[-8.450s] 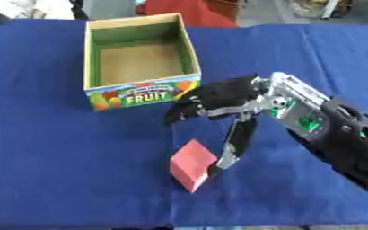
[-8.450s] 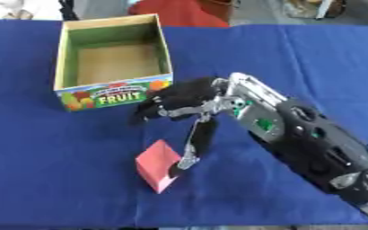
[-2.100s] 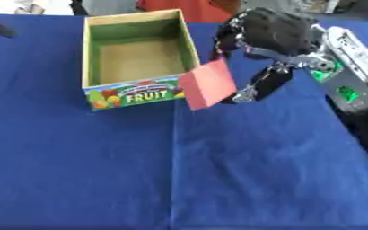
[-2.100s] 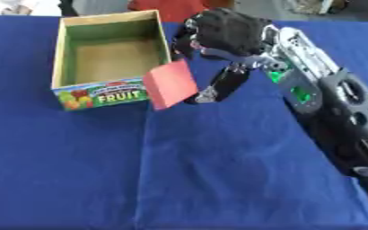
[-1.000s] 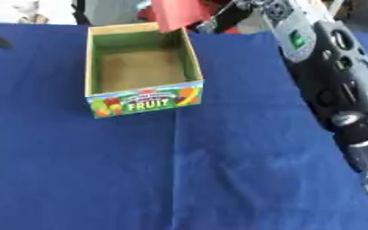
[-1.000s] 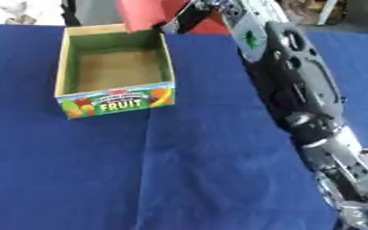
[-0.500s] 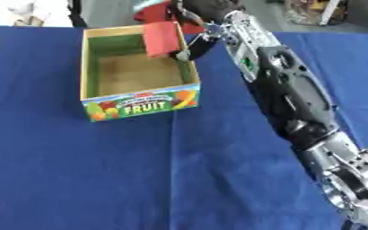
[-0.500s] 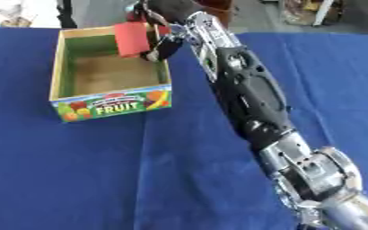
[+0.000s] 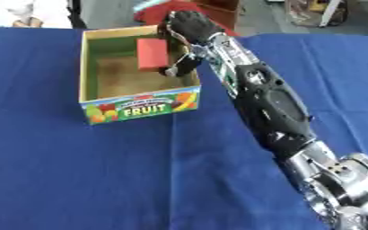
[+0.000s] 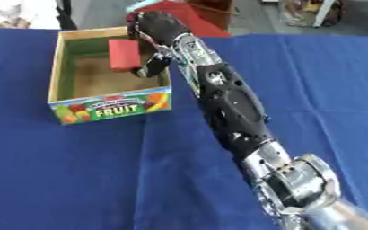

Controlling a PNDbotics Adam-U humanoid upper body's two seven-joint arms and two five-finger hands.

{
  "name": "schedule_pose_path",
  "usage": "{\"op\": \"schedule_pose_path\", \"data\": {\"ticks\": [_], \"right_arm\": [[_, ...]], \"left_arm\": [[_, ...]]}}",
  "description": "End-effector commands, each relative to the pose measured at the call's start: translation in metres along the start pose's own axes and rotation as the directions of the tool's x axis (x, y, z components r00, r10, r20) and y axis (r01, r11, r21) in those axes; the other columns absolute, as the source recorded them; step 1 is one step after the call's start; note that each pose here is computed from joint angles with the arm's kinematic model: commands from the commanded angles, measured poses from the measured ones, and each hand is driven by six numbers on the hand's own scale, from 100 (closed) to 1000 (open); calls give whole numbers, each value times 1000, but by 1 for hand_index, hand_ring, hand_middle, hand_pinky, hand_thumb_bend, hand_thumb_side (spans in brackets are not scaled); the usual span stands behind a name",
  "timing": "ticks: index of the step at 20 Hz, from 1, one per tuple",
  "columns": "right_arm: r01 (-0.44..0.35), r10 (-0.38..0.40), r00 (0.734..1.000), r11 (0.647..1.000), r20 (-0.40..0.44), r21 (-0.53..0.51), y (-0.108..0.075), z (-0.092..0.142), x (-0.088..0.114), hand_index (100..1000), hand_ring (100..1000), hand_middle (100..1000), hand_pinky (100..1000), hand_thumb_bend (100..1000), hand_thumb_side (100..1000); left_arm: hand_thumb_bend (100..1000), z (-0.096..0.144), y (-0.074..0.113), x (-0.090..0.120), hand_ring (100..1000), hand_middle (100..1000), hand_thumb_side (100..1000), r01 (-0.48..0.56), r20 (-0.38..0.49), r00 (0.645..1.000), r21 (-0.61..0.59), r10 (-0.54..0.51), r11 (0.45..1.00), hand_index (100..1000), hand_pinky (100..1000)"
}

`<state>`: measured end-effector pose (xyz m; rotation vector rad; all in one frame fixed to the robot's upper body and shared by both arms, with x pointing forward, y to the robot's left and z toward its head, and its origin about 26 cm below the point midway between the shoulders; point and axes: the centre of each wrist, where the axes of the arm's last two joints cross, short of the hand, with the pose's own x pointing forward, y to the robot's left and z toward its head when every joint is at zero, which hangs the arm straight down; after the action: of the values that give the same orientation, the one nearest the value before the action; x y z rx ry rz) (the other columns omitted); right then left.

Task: Pick up objects on the table and place them in the box.

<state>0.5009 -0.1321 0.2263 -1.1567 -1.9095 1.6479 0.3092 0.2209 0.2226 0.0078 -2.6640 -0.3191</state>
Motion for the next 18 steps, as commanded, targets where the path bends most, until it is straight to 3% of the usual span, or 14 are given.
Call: {"op": "schedule_pose_path", "data": {"ticks": [1,2,3,5,6,7,8,9,10,11,12,14,16,18], "right_arm": [[-42,43,999,997,20,-64,-20,-9,3,631,583,436,100,100,285],[-50,52,998,997,24,-63,-21,-10,4,635,591,443,100,100,306],[-60,61,998,997,26,-58,-20,-11,5,643,606,456,191,100,330],[-82,83,996,996,30,-44,-19,-13,8,647,612,461,248,100,331],[-93,94,995,995,32,-37,-19,-13,8,668,641,484,492,100,357],[-106,107,994,994,35,-27,-17,-13,9,691,669,509,630,108,377],[-123,123,992,992,39,-3,-15,-13,9,741,733,585,784,183,421],[-143,142,989,989,46,27,-14,-14,10,761,752,614,817,213,428],[-160,158,986,986,52,51,-13,-14,10,843,829,736,881,300,434],[-176,172,983,981,58,75,-12,-14,10,859,843,757,896,314,408],[-184,178,982,978,64,101,-11,-14,10,904,889,821,965,365,290],[-168,159,985,974,69,153,-9,-13,11,938,921,858,1000,388,100],[-127,120,991,978,50,168,-11,-13,10,960,941,889,1000,288,100],[-79,75,997,985,31,153,-14,-14,12,995,973,914,1000,302,100]], "left_arm": [[100,-6,1,6,820,844,874,2,31,1000,-9,-1,1000,838,549],[100,-6,1,6,820,844,874,1,29,1000,-10,-1,1000,838,549],[100,-6,1,6,820,844,874,1,28,1000,-11,0,1000,838,549],[100,-5,1,6,820,844,874,0,27,1000,-11,1,1000,838,549],[100,-5,1,6,821,844,874,-1,27,1000,-11,1,1000,838,549],[100,-5,1,6,821,845,874,-1,27,1000,-11,1,1000,838,549],[100,-5,1,5,821,845,874,-1,27,1000,-11,2,1000,839,549],[100,-5,1,5,821,845,875,-2,26,1000,-11,2,1000,839,549],[100,-5,1,5,821,845,875,-2,25,1000,-11,2,1000,839,549],[100,-5,1,5,821,846,875,-2,24,1000,-11,2,1000,839,549],[100,-4,1,5,821,846,875,-2,23,1000,-11,2,1000,839,549],[100,-4,1,5,821,846,875,-2,22,1000,-10,2,1000,839,550],[100,-4,1,5,821,846,875,-3,21,1000,-9,3,1000,840,550],[100,-4,1,5,822,846,876,-3,20,1000,-8,3,1000,841,550]]}}
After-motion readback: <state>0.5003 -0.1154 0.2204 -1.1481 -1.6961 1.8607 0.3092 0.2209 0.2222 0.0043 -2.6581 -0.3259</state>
